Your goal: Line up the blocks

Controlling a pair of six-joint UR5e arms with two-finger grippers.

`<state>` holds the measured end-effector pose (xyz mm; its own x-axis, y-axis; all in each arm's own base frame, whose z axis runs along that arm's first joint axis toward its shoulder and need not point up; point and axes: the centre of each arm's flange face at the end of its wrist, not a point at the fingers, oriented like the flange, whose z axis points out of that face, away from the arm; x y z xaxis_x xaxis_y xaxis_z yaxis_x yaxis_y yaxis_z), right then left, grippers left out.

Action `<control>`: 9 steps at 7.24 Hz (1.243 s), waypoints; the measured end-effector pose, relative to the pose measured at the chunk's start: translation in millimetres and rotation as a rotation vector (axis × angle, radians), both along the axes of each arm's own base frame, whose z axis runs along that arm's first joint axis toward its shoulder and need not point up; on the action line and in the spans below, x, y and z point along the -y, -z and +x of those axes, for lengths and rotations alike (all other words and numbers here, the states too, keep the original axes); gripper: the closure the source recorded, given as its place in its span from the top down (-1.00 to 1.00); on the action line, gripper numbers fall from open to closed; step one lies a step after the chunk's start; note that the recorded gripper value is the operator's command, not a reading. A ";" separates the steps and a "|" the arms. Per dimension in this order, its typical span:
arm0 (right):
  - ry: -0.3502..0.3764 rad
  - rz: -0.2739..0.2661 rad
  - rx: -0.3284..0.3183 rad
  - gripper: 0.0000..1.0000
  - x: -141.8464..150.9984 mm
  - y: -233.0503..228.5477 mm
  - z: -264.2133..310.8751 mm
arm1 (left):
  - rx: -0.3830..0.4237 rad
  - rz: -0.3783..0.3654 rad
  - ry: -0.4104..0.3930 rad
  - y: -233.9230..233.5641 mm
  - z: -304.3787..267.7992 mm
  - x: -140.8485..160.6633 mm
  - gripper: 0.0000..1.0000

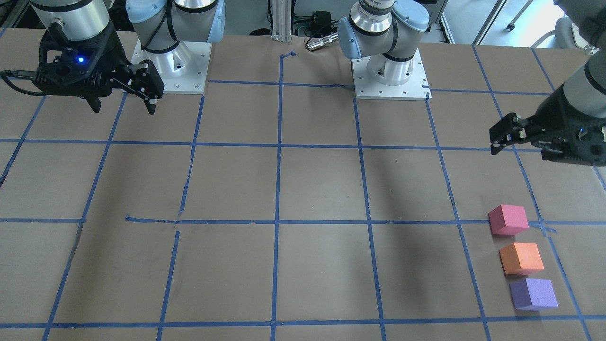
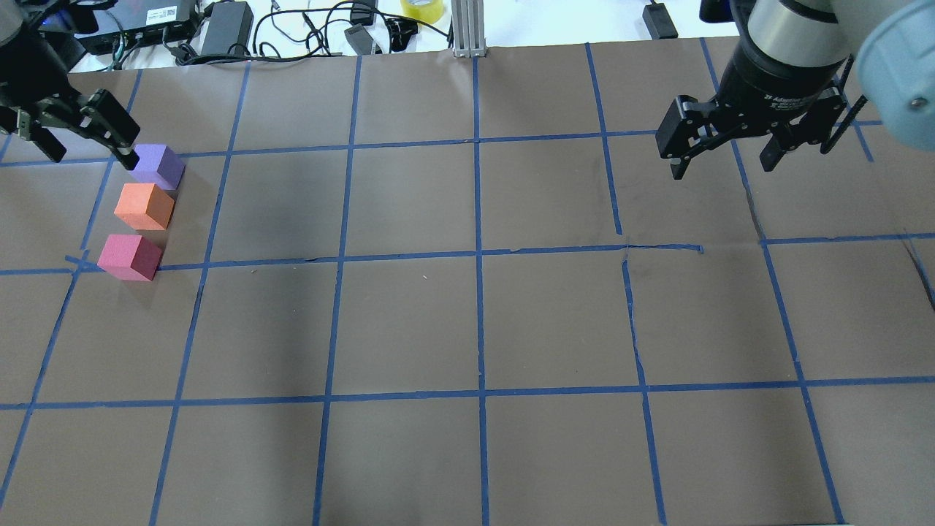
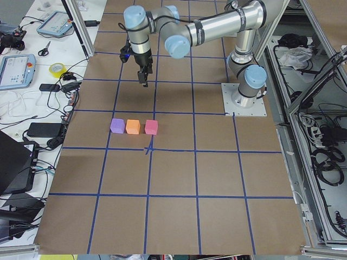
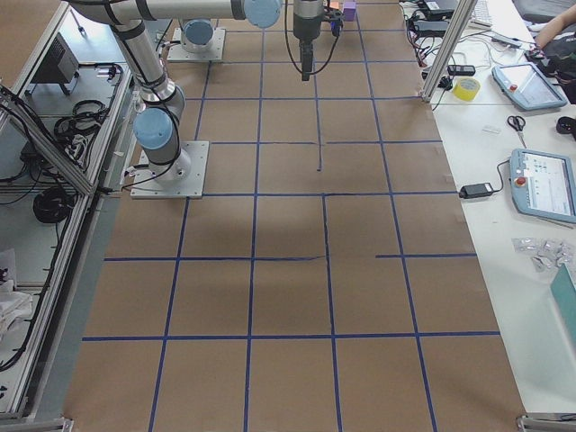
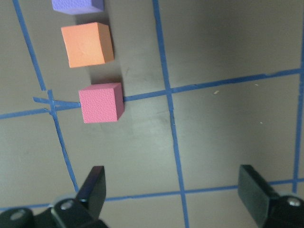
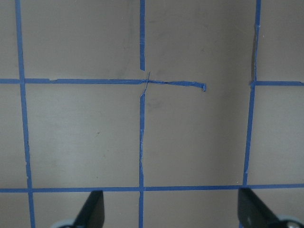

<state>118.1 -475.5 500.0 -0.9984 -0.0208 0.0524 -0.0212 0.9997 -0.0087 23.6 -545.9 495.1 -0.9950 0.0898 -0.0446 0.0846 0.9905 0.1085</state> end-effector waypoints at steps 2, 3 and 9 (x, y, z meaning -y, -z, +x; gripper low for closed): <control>0.001 -0.001 0.011 1.00 -0.3 -0.3 1.1 | -0.079 -0.008 -0.106 -27.2 -94.1 -29.0 1.00; 0.002 -0.001 0.024 1.00 -0.2 -0.5 2.3 | -0.079 -0.018 -0.082 -29.5 -132.9 -39.0 1.00; 0.004 0.003 0.036 1.00 1.1 2.1 3.2 | -0.043 -0.086 -0.047 -45.4 -163.5 -64.9 1.00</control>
<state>121.3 -476.6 497.9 -0.9997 -0.0171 0.0162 -0.0172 0.9998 -0.0068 -139.8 -481.0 540.5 -0.9991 0.0410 -0.0068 0.0409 0.9990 0.0205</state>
